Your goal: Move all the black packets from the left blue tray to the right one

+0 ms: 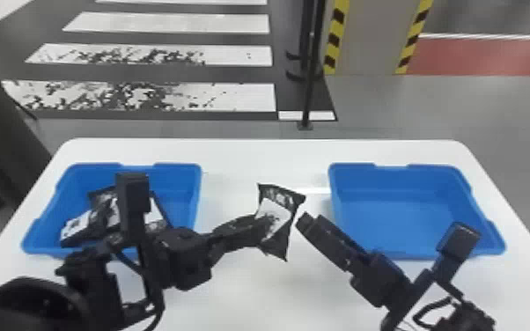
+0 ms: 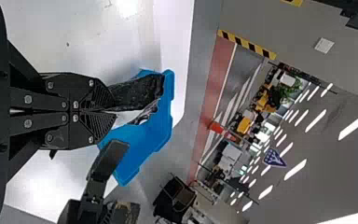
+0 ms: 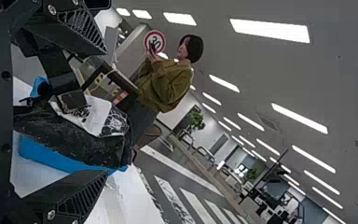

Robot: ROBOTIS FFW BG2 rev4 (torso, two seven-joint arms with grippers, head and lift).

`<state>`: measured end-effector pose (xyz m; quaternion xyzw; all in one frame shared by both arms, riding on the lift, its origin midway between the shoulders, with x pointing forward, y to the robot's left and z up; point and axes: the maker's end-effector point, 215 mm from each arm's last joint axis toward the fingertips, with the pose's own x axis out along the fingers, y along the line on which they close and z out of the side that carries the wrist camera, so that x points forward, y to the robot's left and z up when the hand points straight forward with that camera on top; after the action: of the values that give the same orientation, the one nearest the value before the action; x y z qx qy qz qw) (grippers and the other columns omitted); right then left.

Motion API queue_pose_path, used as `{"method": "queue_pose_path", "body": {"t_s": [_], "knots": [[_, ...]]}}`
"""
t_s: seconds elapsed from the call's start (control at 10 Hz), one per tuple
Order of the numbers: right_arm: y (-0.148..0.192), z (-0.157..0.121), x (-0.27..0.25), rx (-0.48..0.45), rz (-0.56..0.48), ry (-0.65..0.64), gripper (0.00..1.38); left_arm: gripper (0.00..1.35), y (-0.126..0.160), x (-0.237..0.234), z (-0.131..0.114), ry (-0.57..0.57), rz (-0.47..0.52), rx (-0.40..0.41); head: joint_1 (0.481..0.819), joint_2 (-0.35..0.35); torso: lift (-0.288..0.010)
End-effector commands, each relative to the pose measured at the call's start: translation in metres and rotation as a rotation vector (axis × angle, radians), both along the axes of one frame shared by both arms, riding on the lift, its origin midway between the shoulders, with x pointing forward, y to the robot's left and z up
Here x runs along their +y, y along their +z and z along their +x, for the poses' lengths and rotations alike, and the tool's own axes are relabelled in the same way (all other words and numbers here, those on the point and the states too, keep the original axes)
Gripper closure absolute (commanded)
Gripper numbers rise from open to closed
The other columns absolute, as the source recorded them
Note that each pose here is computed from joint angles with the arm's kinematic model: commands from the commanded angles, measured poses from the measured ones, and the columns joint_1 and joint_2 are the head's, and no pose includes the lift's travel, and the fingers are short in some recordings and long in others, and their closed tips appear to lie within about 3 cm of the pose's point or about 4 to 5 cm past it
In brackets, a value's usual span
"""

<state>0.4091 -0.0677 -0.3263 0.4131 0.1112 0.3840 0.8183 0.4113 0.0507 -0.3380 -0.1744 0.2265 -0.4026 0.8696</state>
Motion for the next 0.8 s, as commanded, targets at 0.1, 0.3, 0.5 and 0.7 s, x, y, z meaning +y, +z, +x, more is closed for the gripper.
{"method": "queue_pose_path", "body": {"t_s": [0.1,0.3,0.5,0.7], "knots": [[-0.006,0.019,-0.003,0.012,-0.002,0.019,0.11,1.21,0.009,-0.023,-0.012,-0.056,-0.05,0.006,0.695,-0.035,-0.14],[-0.014,0.034,-0.006,0.024,-0.019,0.024,0.11,1.21,0.014,-0.04,-0.021,-0.098,-0.076,0.016,0.695,-0.06,-0.14],[-0.014,0.032,0.003,0.039,-0.031,0.068,0.26,1.21,0.013,-0.042,-0.022,-0.104,-0.074,0.019,0.695,-0.085,-0.14],[-0.011,0.036,0.003,0.011,-0.02,0.051,1.3,1.21,0.013,-0.041,-0.022,-0.103,-0.072,0.021,0.695,-0.078,-0.14]]}}
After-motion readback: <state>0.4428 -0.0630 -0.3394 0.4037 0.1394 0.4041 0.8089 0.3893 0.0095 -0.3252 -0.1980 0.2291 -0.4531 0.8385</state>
